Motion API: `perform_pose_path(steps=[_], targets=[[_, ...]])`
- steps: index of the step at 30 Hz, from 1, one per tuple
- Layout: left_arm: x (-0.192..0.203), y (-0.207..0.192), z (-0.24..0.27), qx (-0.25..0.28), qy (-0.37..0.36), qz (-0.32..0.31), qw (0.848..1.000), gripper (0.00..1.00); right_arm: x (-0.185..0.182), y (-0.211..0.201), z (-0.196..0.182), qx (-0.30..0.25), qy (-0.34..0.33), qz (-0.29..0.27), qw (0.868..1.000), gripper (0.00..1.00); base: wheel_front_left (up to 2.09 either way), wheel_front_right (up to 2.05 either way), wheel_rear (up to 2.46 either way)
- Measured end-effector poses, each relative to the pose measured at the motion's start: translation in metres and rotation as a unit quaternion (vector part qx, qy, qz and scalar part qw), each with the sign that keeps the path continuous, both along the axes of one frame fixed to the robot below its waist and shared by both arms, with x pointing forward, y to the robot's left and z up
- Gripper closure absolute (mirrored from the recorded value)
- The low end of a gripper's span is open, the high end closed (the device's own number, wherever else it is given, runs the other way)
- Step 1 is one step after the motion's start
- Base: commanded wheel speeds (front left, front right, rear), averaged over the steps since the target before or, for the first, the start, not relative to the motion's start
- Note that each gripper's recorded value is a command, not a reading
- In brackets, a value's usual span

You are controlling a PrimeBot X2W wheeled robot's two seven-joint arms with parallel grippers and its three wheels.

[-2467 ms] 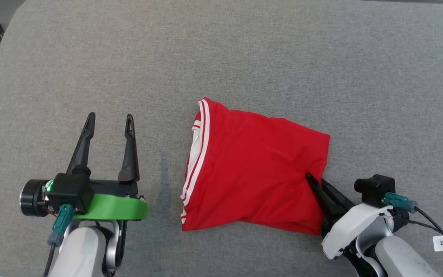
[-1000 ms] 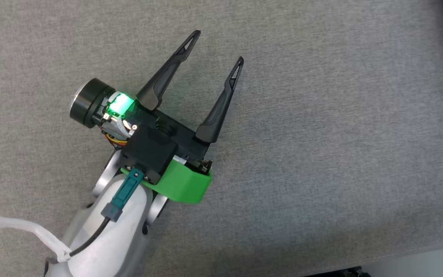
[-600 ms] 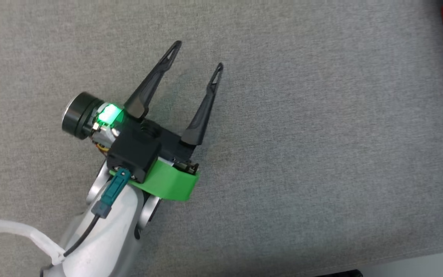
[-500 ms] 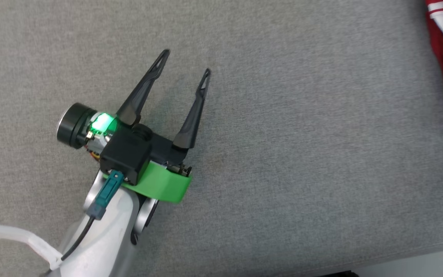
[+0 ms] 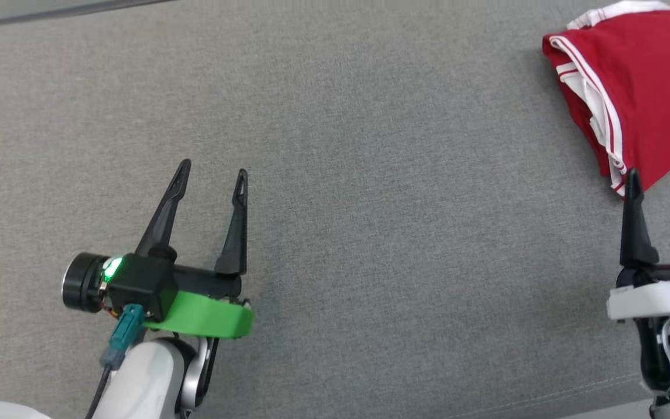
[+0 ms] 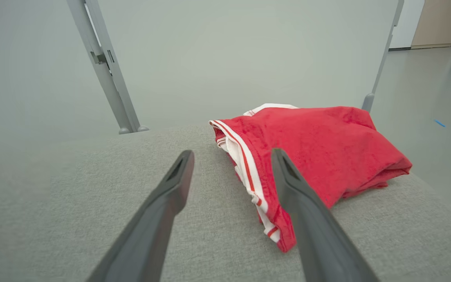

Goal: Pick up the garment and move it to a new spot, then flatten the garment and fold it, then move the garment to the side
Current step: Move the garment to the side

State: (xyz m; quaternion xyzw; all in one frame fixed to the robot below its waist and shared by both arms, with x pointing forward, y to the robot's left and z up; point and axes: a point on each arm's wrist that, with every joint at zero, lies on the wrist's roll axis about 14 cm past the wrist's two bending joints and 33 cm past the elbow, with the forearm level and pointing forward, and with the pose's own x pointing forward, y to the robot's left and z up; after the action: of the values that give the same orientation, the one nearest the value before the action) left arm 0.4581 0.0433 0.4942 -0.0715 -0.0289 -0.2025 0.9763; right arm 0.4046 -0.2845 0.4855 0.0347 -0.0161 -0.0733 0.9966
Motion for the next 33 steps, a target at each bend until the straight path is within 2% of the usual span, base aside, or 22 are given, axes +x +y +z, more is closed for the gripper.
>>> perform_pose_path(steps=[5,10,15,23,33], targets=[[-0.016,0.035,0.002,0.01,0.007,0.057,0.998,0.0,-0.008,0.031,0.015,0.011,-0.019,0.037,0.999,0.0,0.0,0.0,0.0],[-0.039,0.078,-0.003,0.026,0.022,0.118,0.992,0.0,-0.012,0.062,0.023,0.017,-0.019,0.078,0.997,0.0,0.0,0.0,0.0],[-0.062,0.105,0.001,0.028,0.023,0.157,0.987,0.0,-0.021,0.086,0.031,0.02,-0.015,0.109,0.994,0.0,0.0,0.0,0.0],[-0.095,0.122,0.006,0.029,0.023,0.181,0.983,0.0,-0.043,0.105,0.042,0.02,-0.016,0.137,0.99,0.0,0.0,0.0,0.0],[-0.118,0.122,0.006,0.035,0.023,0.178,0.983,0.0,-0.071,0.107,0.051,0.018,-0.023,0.137,0.99,0.0,0.0,0.0,0.0]])
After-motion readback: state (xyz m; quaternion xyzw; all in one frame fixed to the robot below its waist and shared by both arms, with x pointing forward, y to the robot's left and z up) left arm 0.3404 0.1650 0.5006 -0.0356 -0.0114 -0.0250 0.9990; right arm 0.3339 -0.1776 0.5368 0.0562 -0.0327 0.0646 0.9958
